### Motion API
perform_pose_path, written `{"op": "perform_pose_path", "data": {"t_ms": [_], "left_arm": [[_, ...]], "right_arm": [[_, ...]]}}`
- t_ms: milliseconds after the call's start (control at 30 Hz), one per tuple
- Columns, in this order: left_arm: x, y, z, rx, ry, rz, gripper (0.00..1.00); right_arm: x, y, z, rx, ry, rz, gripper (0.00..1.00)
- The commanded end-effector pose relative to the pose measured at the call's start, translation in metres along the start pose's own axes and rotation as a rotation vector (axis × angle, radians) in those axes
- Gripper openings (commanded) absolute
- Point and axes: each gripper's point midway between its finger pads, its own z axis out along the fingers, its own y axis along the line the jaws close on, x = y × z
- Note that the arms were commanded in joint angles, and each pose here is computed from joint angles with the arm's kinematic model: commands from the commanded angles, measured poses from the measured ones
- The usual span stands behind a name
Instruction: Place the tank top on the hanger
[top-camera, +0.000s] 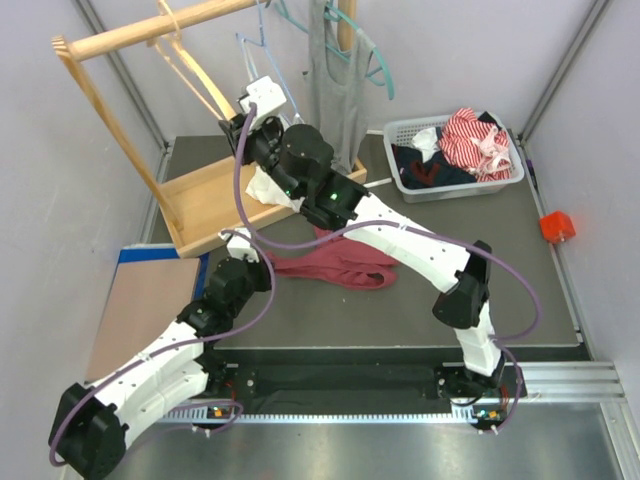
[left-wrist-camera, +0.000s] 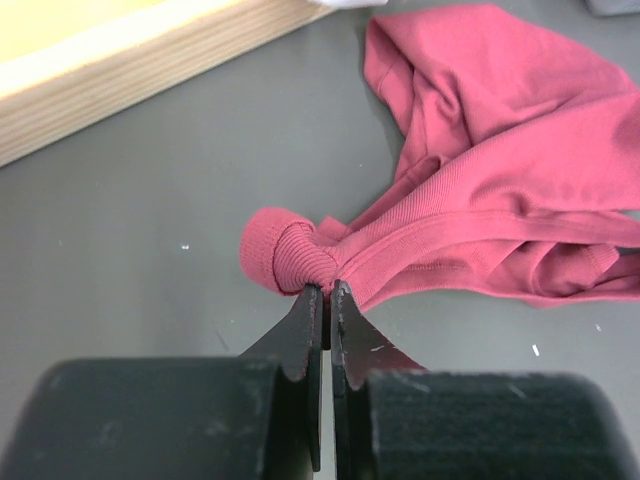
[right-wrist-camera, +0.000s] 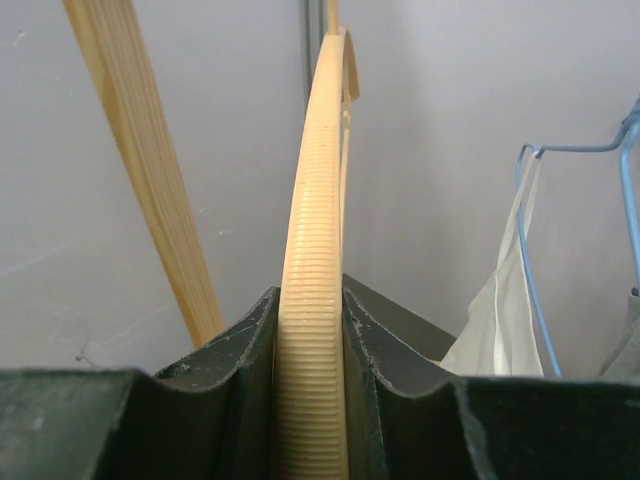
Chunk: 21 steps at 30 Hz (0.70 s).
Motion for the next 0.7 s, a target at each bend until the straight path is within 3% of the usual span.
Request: {"op": "perform_pose_path", "data": {"t_ms": [0,300,367,400,433,467,567,667], "left_arm": [[-0.006,-0.003,0.004,0.011,-0.023,0.004,0.0],[-0.003,-0.002,0.007,0.004,-0.016,0.011,0.0],[-0.003,-0.002,0.007,0.006,-0.016,0.012,0.0],[-0.004,-0.002,0.007,0.005,-0.019,0.01,0.0],[-0.003,-0.002,0.007,0.006,-0.017,0.011,0.0],[-0.002,-0.002,0.007,0.006,-0.016,0.013,0.0],[0.001,-0.001,0.01,0.002,-0.009,0.016,0.0],[0.007,-0.001,0.013,0.001,0.011,0.021,0.0]], "right_arm": [[-0.087,0.011,-0.031,0.007,-0.166,-0.009,0.0],[-0.102,0.0,-0.055,0.02,-0.183,-0.021,0.0],[-0.085,0.002,-0.062,0.015,-0.145,-0.028,0.0],[-0.096,-0.002,-0.073,0.019,-0.163,-0.018,0.0],[-0.077,-0.001,-0.077,0.019,-0.121,-0.026,0.0],[-0.089,-0.005,-0.089,0.017,-0.136,-0.014,0.0],[-0.07,-0.007,-0.107,0.003,-0.087,-0.008,0.0],[-0.091,-0.002,-0.142,-0.064,-0.109,0.018,0.0]]}}
